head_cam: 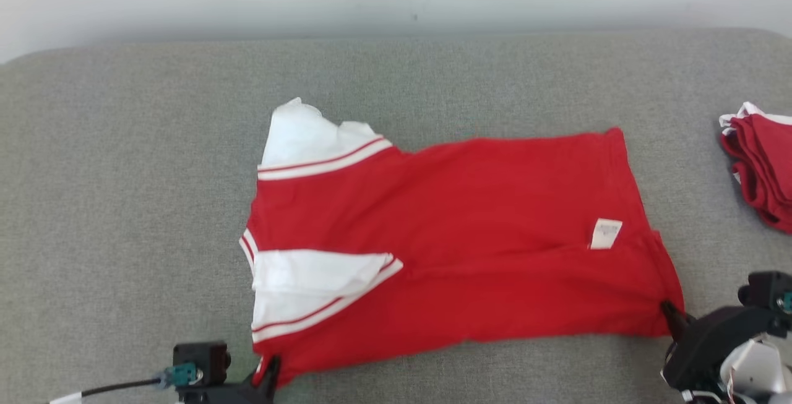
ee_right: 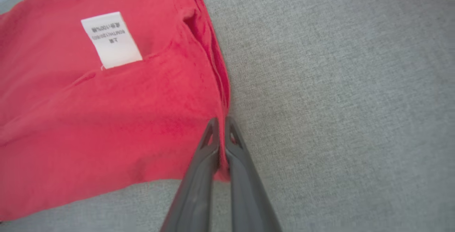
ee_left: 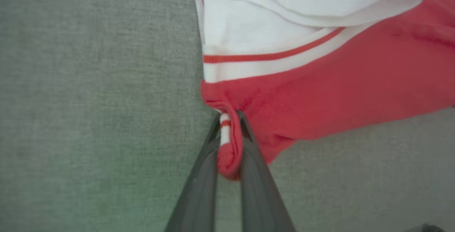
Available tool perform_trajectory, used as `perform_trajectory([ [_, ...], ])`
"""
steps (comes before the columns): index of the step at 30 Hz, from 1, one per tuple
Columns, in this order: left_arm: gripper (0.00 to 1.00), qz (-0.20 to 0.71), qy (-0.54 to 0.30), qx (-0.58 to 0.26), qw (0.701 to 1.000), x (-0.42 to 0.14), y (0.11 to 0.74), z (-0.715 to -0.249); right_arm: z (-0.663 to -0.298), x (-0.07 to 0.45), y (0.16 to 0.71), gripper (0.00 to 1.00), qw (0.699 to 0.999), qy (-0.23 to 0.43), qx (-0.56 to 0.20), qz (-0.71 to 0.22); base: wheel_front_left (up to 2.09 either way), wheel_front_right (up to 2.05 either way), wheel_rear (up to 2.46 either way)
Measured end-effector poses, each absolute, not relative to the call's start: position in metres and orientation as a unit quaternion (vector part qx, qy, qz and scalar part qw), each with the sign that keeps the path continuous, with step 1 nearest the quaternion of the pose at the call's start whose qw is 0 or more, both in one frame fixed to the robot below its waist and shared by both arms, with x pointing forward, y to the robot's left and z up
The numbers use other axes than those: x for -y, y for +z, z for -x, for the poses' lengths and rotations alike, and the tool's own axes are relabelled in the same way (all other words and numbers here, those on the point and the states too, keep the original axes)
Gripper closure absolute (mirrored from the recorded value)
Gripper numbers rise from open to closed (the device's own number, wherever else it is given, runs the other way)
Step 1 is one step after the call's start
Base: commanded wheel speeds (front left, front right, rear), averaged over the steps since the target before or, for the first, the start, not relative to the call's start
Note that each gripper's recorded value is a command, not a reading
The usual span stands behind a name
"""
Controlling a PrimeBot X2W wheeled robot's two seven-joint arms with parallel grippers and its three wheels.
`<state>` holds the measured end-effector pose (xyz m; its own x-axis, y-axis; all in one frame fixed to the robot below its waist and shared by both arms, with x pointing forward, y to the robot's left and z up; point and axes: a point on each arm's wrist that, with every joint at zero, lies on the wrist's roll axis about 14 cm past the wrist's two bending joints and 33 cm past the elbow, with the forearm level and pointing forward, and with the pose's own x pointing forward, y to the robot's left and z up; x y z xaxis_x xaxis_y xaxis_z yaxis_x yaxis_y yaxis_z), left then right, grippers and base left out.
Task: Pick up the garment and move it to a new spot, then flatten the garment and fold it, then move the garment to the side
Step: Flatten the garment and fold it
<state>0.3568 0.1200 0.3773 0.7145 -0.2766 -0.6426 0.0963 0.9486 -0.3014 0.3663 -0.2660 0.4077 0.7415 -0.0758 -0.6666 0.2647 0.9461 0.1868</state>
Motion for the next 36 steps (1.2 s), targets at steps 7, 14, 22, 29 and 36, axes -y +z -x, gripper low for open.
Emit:
perform_trajectory([
  [7,1.0,0.122,-0.105,-0.381,0.911,-0.124,0.386,-0.328,-0.336,0.273,0.418,1.0,0.922,-0.099,-0.342,-0.152,0.0,0.0,0.0],
  [14,1.0,0.124,-0.09,-0.407,0.9,-0.125,0.381,-0.31,-0.31,0.277,0.408,1.0,0.908,-0.111,-0.37,-0.164,0.0,0.0,0.0],
  [22,0.54,0.108,-0.072,-0.43,0.894,-0.13,0.373,-0.306,-0.296,0.28,0.394,0.27,0.898,-0.123,-0.381,-0.184,0.0,0.0,0.0],
  [29,0.0,0.112,-0.057,-0.411,0.903,-0.136,0.384,-0.314,-0.313,0.287,0.415,0.0,0.92,-0.127,-0.319,-0.19,0.0,0.0,0.0],
  [36,0.0,0.091,-0.04,-0.273,0.957,-0.162,0.447,-0.382,-0.354,0.297,0.47,0.0,0.953,-0.128,-0.243,-0.128,0.0,0.0,0.0],
])
